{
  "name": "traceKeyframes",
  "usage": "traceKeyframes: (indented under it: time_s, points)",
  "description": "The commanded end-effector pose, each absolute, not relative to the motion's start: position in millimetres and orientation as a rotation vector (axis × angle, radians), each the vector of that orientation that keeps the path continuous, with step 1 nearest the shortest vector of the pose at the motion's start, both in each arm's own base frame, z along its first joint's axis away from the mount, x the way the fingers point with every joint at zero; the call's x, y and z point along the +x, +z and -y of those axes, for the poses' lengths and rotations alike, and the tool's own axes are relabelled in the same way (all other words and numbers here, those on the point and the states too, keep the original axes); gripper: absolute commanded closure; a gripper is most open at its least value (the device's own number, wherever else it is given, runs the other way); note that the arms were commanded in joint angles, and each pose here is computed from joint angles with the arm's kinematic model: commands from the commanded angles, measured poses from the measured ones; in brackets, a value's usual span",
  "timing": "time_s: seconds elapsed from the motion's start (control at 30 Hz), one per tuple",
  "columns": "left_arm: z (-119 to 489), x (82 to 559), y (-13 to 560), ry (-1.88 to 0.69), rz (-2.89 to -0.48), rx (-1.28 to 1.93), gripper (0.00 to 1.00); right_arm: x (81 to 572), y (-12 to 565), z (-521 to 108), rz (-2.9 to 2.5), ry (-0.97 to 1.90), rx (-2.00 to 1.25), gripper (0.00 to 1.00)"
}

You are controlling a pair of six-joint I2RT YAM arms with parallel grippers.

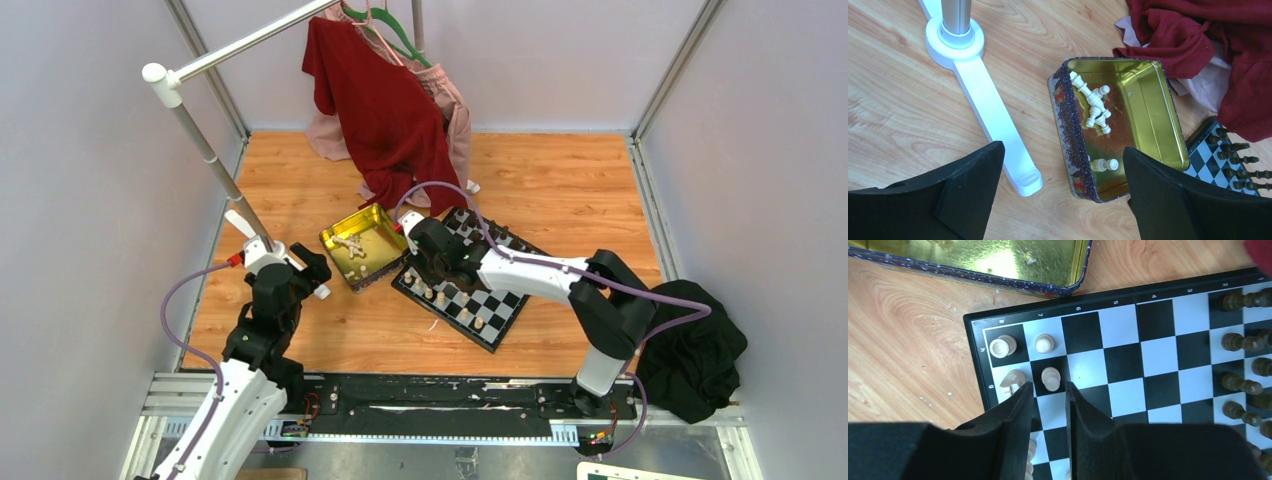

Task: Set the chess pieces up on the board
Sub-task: Place the chess piece on the chessboard, then pick up the chess piece from the storage box.

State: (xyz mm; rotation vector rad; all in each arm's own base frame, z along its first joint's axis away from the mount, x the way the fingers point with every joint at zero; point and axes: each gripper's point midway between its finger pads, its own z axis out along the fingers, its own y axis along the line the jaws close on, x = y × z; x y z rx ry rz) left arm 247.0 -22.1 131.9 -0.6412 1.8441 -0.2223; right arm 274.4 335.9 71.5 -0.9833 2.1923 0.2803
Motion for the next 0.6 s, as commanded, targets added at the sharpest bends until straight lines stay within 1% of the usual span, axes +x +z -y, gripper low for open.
traceKeyframes:
  time_s: [0.0,0.27,0.57]
  points:
    - [22.8,248.5,145.1,-0.24,-1.811,-0.638,0.06,271.5,109.4,-338.6,-2.123,0.278,-0.968,0.66]
    - [21.7,248.0,151.2,-0.24,-1.802,-0.642,0.06,287.2,152.1,-364.1,-2.031,0.316,-0.979,0.64]
    - [20.1,250.8,156.6,-0.223,-1.793,-0.631,0.06,321.2,154.8,-428.3,-1.953,0.358,-1.091,0.64]
